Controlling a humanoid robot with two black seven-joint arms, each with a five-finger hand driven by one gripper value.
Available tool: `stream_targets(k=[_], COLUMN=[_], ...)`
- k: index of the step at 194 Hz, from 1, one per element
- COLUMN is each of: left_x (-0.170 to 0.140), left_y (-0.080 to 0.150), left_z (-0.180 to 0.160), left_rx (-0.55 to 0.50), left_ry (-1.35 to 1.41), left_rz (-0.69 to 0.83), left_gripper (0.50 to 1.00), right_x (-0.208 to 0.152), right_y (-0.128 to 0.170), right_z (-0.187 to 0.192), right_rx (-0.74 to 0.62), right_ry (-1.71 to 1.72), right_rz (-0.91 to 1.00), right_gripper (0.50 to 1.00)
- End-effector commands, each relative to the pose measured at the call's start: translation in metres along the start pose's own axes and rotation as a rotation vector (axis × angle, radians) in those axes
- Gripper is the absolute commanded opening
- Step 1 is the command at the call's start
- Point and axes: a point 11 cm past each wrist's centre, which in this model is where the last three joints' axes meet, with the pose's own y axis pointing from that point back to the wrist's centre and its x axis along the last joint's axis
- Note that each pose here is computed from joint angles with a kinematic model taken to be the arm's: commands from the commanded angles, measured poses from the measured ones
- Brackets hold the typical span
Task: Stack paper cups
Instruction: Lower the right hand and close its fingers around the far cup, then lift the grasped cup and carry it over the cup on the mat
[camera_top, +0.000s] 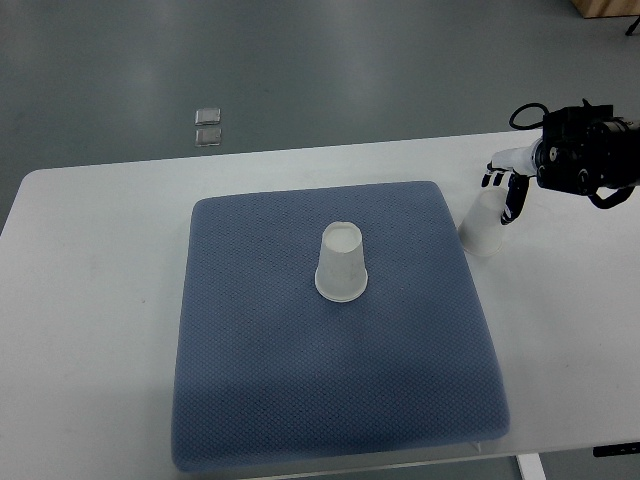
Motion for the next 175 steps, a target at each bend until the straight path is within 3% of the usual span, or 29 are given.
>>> stream_targets(k=[1,66,122,164,175], left_x=[0.000,0.001,0.000,0.000,0.000], left_y=[0.000,0.000,0.000,0.000,0.000], left_z=[0.001,0.000,0.001,0.001,0.001], left_rx=[-0.001,0.001,-0.001,-0.001,-0.001], left_ry=[0.000,0.002,0.000,0.000,0.000], left_rz=[0.000,0.002,0.000,0.000,0.000], left_gripper=[1.000,1.000,1.000,1.000,1.000], right_x=[-0.005,-0.007,-0.006,0.001,0.022], right_y=[-0.003,-0.004,-0.004,0.001,0.013], right_z=[-0.005,-0.007,-0.007,-0.005,-0.007], right_rx=[0.017,0.020,0.019,0.013,0.016], right_ry=[-0.018,-0.019,-0.009,-0.002,0.012], right_rz=[-0.010,-0.007,-0.004,-0.003,0.031], right_gripper=[0.836,0.789,0.578,0.552,0.552])
